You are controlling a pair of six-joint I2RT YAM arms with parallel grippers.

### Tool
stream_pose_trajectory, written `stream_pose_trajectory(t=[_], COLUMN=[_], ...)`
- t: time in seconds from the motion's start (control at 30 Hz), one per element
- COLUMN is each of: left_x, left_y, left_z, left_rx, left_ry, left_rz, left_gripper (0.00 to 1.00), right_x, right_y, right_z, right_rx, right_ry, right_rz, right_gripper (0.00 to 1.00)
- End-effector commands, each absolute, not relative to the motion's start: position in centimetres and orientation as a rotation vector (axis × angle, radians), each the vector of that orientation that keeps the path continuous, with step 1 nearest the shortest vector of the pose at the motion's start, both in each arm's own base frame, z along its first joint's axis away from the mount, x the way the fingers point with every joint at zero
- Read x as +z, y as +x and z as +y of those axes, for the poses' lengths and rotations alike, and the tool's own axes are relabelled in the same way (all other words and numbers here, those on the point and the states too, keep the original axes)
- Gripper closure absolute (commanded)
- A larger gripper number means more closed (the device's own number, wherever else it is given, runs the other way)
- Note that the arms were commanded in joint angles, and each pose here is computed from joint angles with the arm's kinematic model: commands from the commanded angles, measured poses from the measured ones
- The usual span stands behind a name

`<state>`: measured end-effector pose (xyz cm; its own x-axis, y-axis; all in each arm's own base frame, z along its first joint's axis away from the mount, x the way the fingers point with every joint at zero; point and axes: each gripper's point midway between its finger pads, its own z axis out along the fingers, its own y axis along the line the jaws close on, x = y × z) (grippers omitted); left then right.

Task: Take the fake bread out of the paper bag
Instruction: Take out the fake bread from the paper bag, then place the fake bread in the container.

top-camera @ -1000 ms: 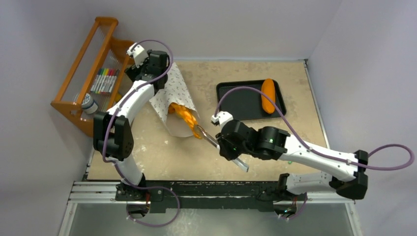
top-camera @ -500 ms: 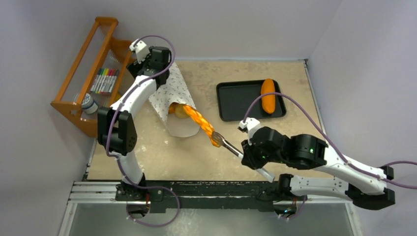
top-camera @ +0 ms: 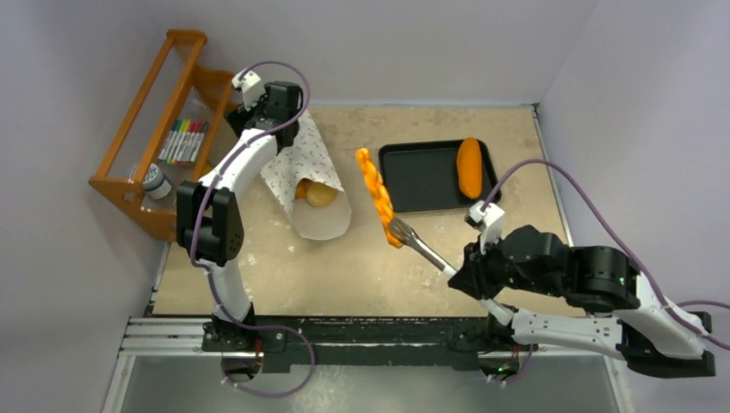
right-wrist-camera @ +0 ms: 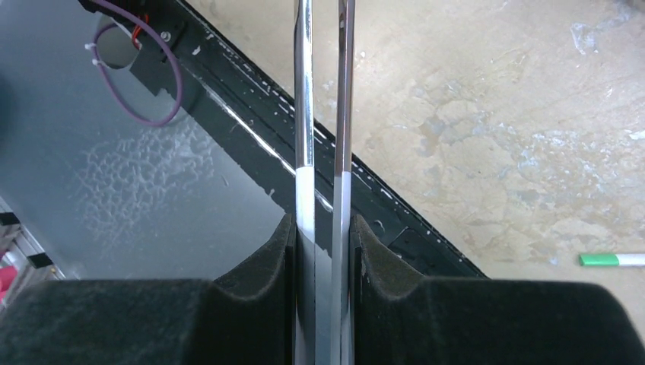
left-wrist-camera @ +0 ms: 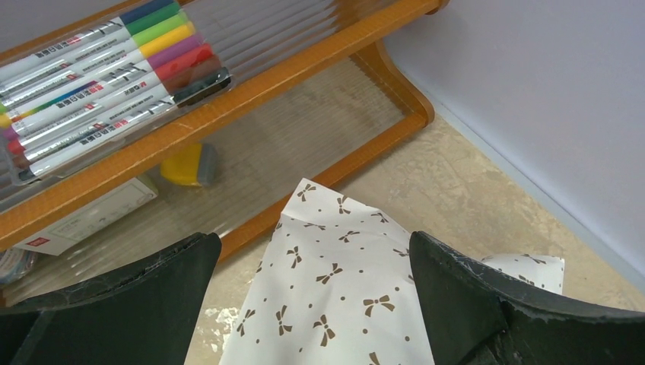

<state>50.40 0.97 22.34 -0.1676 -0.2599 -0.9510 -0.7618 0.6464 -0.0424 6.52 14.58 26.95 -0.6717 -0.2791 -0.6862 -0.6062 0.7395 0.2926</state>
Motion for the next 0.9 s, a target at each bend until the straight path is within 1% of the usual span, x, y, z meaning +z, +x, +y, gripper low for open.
stream_pose_trajectory(t=[0.0,0.23,0.37,0.43,0.57,0.67,0.87], left_x=[24.8,25.2,25.2,25.2,25.2,25.2,25.0], left_y=[50.9,50.8,50.7,50.7,50.5,50.5,50.8], left_z=[0.9,0.9,0.7,0.6,0.4,0.2,-0.2], left_rx=[0.540,0.523,0.501,0.494,0.472,0.459,0.425], left_ry=[-0.850,-0.850,-0.850,-0.849,-0.846,-0.845,-0.848], left_rz=[1.670,1.664,1.661,1.662,1.658,1.655,1.651], left_gripper=[0.00,0.00,0.00,0.00,0.00,0.00,0.00], right_x=[28.0,26.5,24.9,23.9,23.1,22.1,20.7], right_y=[7.3,10.2,12.5,12.6,14.3,16.5,21.3], right_z=[15.1,16.1,17.4,17.9,18.1,17.5,16.0], right_rx=[0.694,0.521,0.361,0.323,0.193,0.099,0.023], right_ry=[-0.584,-0.444,-0.372,-0.346,-0.293,-0.250,-0.196], right_rz=[2.285,2.314,2.331,2.372,2.367,2.399,2.395], right_gripper=[1.00,1.00,1.00,1.00,1.00,1.00,1.00])
